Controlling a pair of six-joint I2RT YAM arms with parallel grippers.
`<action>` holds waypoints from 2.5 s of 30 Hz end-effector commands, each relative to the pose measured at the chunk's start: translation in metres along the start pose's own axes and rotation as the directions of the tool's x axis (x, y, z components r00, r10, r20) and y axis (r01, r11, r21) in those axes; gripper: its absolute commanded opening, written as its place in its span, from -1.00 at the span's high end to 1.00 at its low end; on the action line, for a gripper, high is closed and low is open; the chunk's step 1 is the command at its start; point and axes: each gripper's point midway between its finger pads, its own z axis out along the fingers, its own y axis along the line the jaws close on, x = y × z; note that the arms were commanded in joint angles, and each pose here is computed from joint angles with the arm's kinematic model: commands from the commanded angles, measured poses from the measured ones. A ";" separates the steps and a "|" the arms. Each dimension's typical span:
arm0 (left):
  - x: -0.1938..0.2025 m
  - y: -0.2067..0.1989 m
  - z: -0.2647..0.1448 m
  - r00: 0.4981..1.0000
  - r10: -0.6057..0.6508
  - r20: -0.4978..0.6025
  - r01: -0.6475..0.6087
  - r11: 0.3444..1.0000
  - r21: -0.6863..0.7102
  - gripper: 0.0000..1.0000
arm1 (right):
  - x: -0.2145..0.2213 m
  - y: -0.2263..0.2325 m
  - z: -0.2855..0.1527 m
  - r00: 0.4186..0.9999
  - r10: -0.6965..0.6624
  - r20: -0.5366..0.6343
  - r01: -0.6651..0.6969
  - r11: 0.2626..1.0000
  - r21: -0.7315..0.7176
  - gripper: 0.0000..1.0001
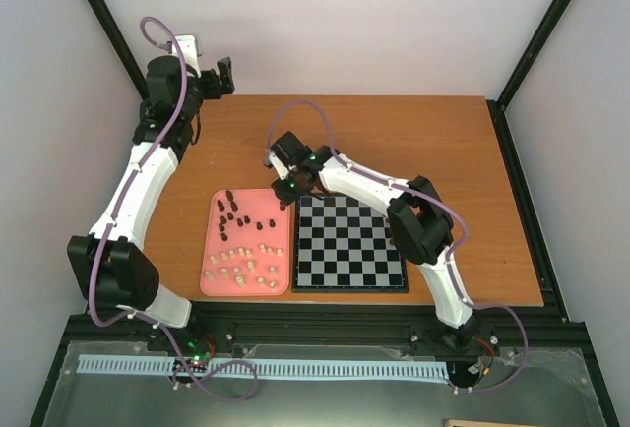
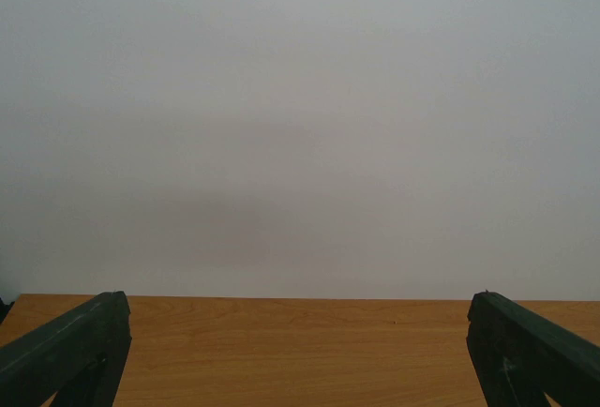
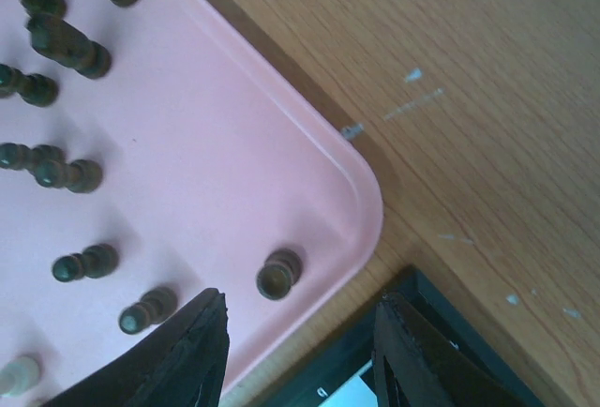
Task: Set up the chess pieces on the board
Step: Pick up the chess piece from the storage box, then place the chess piece on the chessboard.
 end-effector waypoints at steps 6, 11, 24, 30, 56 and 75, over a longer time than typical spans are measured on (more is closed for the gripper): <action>-0.020 -0.006 -0.001 0.998 -0.002 0.056 0.001 1.000 0.021 -0.99 | 0.004 0.021 0.028 0.997 -0.053 -0.061 0.049 0.997 -0.053 0.15; -0.021 -0.005 -0.002 0.998 -0.002 0.058 0.001 1.000 0.017 -0.99 | 0.004 0.025 0.035 0.995 -0.067 -0.074 0.063 0.997 -0.049 0.15; -0.019 -0.005 -0.001 0.999 -0.002 0.054 0.001 1.000 0.017 -0.99 | 0.010 0.024 0.043 0.992 -0.068 -0.102 0.064 0.997 -0.046 0.26; -0.021 -0.006 -0.003 0.998 0.000 0.059 -0.001 1.000 0.017 -0.99 | 0.011 0.022 0.044 0.992 -0.068 -0.110 0.065 0.997 -0.033 0.38; -0.022 -0.006 -0.005 0.998 0.000 0.063 -0.001 1.000 0.016 -0.99 | -0.001 -0.016 -0.085 0.991 -0.024 0.131 -0.003 0.979 0.206 0.92; -0.027 -0.010 -0.008 0.997 -0.014 0.076 0.011 0.999 0.041 -0.99 | 0.212 -0.038 -0.164 0.881 0.468 0.072 -0.466 0.831 0.304 0.91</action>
